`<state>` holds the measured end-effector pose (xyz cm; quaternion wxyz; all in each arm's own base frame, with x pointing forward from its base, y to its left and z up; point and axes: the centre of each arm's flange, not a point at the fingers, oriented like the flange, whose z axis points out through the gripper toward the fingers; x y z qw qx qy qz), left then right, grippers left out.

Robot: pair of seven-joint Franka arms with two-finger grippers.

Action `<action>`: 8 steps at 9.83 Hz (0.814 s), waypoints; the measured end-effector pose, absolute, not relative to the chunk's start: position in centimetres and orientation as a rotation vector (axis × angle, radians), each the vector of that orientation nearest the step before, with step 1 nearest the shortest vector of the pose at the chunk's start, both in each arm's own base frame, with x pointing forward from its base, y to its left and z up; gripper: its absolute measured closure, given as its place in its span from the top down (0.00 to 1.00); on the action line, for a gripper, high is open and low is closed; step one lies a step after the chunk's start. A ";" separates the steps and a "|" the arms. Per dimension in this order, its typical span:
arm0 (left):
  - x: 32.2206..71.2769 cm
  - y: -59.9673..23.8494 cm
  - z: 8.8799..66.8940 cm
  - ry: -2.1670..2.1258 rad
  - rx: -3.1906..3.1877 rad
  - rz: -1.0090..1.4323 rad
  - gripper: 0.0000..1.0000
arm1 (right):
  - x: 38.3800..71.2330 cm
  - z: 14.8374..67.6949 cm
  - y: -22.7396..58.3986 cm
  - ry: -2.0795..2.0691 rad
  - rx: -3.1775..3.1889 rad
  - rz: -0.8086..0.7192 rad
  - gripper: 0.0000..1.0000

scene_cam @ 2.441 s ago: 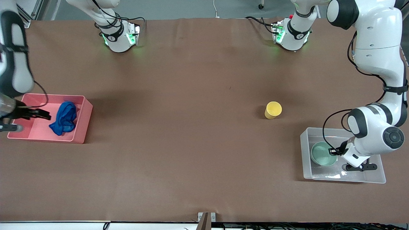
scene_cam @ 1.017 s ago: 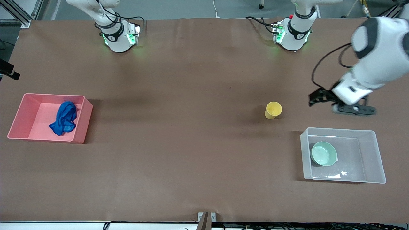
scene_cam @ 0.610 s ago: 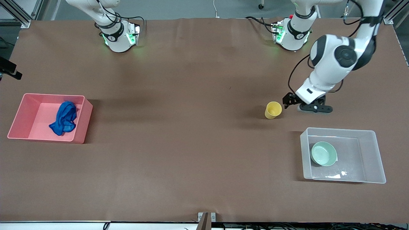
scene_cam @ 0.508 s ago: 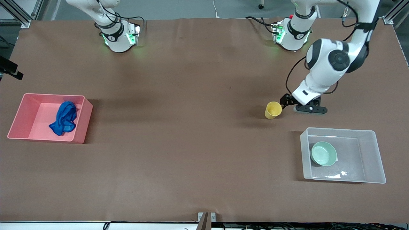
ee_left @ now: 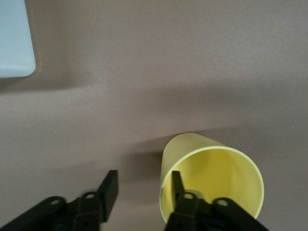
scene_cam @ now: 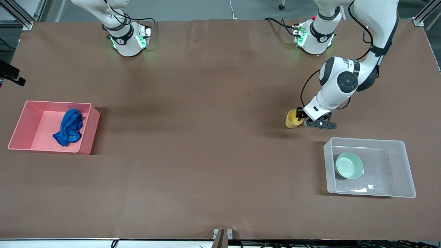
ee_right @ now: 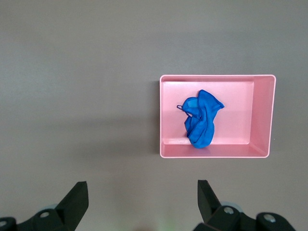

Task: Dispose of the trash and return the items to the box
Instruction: 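Move the left gripper to the yellow cup and grasp its rim, then carry the yellow cup with the left gripper into the green bowl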

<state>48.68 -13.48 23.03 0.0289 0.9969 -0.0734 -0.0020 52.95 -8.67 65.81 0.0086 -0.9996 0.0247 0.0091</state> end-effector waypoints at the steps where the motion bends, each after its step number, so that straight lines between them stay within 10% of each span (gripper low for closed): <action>1: 48.7 -13.6 23.0 -0.229 3.075 -0.007 0.32 | 52.9 65.8 -8.7 0.077 -3.123 0.029 1.00; 3: 48.7 -13.9 23.2 -0.237 3.072 0.001 0.03 | 52.9 65.8 -8.7 0.077 -3.123 0.029 1.00; 8: 53.1 -11.3 33.0 -0.164 3.104 0.063 0.04 | 52.9 65.8 -8.7 0.078 -3.123 0.030 1.00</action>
